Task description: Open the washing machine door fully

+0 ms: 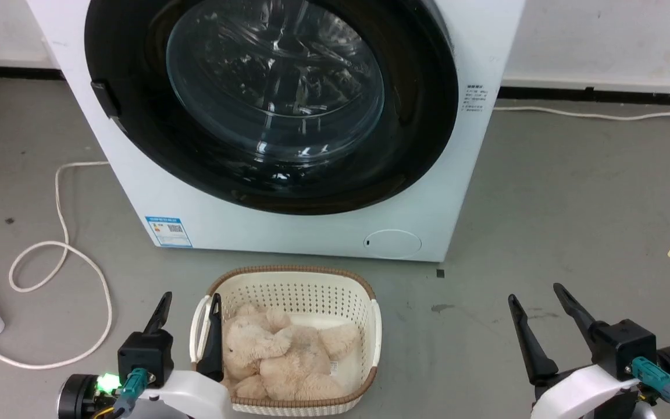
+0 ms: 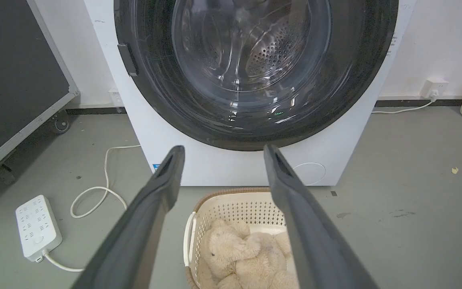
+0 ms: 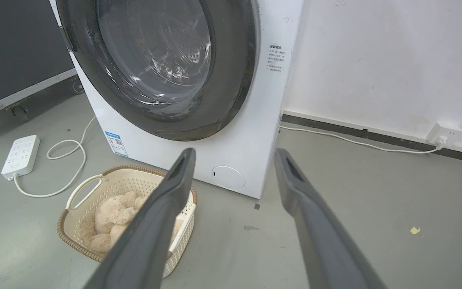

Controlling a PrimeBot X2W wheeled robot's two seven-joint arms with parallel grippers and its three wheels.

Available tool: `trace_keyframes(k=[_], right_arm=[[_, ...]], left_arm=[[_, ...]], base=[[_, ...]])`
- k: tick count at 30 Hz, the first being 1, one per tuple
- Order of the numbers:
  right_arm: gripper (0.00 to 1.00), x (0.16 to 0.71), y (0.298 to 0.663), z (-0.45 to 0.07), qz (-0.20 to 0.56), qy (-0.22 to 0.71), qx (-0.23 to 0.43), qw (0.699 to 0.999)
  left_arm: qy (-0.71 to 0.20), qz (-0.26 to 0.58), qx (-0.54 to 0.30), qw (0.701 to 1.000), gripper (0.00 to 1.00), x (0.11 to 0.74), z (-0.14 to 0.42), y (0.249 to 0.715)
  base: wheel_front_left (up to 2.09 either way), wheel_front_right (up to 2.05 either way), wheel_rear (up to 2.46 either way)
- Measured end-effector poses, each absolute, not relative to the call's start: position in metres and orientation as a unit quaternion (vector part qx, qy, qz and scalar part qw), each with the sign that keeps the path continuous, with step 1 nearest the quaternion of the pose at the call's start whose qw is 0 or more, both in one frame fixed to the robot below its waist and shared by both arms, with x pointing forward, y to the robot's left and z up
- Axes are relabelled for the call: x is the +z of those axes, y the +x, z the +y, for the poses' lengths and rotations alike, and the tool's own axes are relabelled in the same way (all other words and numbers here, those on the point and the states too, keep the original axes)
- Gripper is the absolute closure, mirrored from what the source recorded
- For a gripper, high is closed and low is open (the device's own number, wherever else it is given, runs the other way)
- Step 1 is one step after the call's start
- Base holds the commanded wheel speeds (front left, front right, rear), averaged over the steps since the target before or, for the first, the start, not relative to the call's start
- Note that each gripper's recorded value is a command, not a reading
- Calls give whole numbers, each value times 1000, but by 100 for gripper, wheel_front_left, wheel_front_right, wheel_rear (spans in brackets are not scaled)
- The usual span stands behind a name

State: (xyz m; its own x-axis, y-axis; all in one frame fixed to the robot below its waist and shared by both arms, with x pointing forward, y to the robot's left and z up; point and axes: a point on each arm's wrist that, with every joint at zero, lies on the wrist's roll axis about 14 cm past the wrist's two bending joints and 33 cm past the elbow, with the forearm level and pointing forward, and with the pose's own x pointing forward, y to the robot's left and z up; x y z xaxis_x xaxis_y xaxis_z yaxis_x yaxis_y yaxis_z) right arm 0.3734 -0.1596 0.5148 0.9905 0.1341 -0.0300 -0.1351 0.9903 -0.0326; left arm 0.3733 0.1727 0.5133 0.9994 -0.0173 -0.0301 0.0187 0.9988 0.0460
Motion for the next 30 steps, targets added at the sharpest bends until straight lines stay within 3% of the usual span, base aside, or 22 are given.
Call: trace_keyframes(k=[18,19,20,21,22,30], right_arm=[[0,529,415,-156,-15,-34,88,995],[15,531,417,-155,-17,-32,90,995],[63,534,420,-155,-20,-31,91,995],[93,536,423,-156,-23,-30,91,995],[100,539,426,-156,-26,-28,92,995],[100,558,453,-160,-45,-23,97,994]], left_arm=[[20,1,-13,1000,0,513,170,395],[19,2,-13,1000,0,512,170,395],[19,1,-13,1000,0,512,170,395],[19,1,-14,1000,0,512,170,396],[19,1,-14,1000,0,511,169,396],[18,-7,-13,1000,0,512,170,402]], base=[[0,0,0],[0,0,0],[0,0,0],[0,0,0],[0,0,0],[0,0,0]])
